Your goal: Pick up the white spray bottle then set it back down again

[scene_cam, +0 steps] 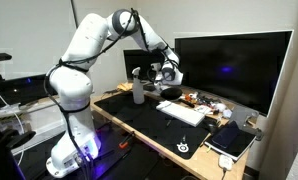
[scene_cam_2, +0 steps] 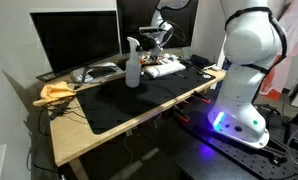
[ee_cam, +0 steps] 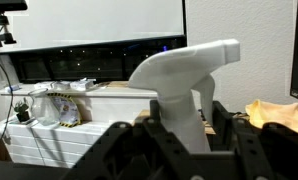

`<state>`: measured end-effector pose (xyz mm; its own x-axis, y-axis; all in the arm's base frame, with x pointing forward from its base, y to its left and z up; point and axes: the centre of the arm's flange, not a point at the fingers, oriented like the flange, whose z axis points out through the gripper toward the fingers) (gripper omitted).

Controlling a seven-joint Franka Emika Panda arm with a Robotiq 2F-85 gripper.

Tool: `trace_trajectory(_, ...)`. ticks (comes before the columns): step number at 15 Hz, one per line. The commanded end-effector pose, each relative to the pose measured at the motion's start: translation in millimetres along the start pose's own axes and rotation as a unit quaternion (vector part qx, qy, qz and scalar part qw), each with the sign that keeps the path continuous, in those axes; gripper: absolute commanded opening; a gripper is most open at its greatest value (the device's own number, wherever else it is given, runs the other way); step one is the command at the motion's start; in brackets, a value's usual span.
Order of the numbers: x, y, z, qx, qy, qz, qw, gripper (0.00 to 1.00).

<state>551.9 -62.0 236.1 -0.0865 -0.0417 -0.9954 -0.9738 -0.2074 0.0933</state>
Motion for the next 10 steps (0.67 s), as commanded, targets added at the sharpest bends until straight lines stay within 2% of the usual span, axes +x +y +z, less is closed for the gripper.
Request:
trace_trajectory(1, -2.3, -4.7, 3.3, 0.01, -0.012, 0.028, 0.9995, 0.28)
trace_trajectory(10, 7.2, -8.9, 6.2, 0.026, -0.005, 0.051, 0.9983, 0.28)
